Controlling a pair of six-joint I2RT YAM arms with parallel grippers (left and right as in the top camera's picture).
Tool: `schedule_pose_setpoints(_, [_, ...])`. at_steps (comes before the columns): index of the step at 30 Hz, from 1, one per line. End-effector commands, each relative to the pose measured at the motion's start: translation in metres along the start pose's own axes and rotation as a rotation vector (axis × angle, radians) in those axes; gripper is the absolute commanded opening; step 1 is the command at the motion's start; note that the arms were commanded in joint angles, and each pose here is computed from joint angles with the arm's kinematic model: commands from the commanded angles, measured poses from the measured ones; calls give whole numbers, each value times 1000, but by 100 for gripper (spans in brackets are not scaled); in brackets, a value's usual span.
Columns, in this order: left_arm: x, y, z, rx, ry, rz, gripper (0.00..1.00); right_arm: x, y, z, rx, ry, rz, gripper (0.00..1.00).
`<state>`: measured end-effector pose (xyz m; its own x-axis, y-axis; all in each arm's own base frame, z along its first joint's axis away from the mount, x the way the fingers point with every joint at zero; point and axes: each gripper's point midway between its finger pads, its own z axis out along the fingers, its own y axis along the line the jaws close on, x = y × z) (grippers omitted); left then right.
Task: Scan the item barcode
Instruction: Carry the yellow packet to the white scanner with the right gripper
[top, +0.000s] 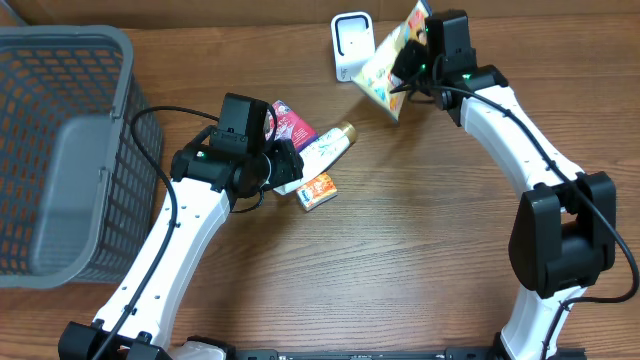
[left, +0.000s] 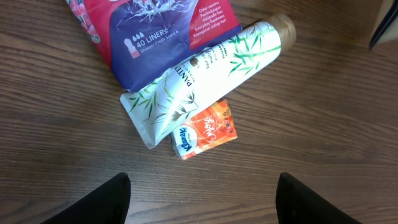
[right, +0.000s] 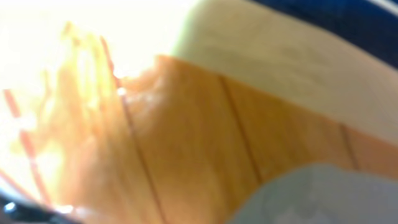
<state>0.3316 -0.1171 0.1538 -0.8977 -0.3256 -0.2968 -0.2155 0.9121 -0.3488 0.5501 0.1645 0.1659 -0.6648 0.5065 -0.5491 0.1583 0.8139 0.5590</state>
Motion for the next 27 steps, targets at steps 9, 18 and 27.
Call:
schedule_pose_setpoints(9, [-2,3,0,-13,-4,0,65,-47,55,23,-186,-329,215,4])
schedule_pose_setpoints(18, [-2,3,1,-12,-4,0,64,-37,54,51,-241,-349,302,4])
schedule_pose_setpoints(27, [-2,4,1,-15,-5,0,64,-42,64,51,-290,-378,300,4])
